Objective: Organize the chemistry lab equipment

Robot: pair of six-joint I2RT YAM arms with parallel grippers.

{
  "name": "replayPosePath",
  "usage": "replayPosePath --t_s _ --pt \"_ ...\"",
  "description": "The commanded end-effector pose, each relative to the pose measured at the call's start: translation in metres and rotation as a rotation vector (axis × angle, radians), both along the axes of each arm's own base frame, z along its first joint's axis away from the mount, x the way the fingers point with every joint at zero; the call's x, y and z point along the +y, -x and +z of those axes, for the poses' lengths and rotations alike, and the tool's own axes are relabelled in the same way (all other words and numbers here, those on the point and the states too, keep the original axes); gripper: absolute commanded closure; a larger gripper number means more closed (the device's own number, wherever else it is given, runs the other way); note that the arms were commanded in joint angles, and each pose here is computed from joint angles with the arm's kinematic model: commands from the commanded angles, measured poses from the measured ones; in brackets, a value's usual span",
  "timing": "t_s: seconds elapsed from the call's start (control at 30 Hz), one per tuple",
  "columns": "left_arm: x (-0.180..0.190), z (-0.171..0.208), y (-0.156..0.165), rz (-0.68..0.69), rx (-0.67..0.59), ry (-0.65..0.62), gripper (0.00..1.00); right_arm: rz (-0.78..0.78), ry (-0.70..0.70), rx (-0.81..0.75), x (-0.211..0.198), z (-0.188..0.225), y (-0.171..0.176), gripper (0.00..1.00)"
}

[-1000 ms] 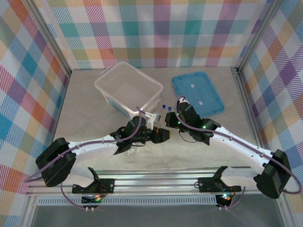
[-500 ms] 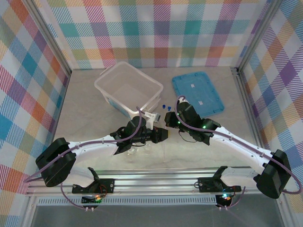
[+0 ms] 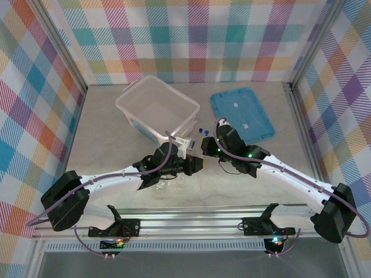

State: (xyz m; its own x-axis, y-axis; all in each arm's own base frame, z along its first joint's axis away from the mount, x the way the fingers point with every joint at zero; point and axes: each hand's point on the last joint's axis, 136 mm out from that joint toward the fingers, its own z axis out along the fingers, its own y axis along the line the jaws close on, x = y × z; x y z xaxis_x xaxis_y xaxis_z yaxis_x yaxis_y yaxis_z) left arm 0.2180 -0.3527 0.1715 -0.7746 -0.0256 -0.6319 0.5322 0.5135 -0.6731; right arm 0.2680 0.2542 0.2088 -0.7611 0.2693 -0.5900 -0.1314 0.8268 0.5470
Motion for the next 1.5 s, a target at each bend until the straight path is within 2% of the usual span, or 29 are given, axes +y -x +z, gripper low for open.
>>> replayPosePath --t_s 0.0,0.13,0.27,0.33,0.6,0.8,1.03,1.47 --pt "0.003 0.011 -0.001 -0.004 -0.037 0.012 0.92 -0.006 -0.050 -0.032 0.004 0.022 -0.005 0.88" --pt "0.005 0.012 -0.001 -0.008 -0.047 0.002 0.94 -0.006 -0.047 -0.040 0.002 0.026 -0.005 0.83" --pt "0.010 0.010 -0.002 -0.014 -0.065 -0.031 0.94 -0.003 -0.024 -0.052 -0.004 0.033 -0.002 0.65" --pt "0.011 0.008 -0.001 -0.021 -0.073 -0.055 0.94 -0.004 -0.016 -0.057 -0.010 0.037 -0.001 0.63" --pt "0.023 0.001 0.002 -0.033 -0.118 -0.133 0.94 0.090 0.017 -0.029 -0.033 0.058 0.006 0.62" --pt "0.027 0.000 0.004 -0.057 -0.154 -0.176 0.94 0.212 -0.035 0.057 -0.038 0.059 0.009 0.61" --pt "0.027 -0.001 0.010 -0.094 -0.192 -0.235 0.95 0.348 -0.132 0.170 -0.023 0.044 0.011 0.57" --pt "0.024 0.003 0.016 -0.128 -0.217 -0.248 0.95 0.412 -0.193 0.256 -0.006 0.019 0.007 0.51"
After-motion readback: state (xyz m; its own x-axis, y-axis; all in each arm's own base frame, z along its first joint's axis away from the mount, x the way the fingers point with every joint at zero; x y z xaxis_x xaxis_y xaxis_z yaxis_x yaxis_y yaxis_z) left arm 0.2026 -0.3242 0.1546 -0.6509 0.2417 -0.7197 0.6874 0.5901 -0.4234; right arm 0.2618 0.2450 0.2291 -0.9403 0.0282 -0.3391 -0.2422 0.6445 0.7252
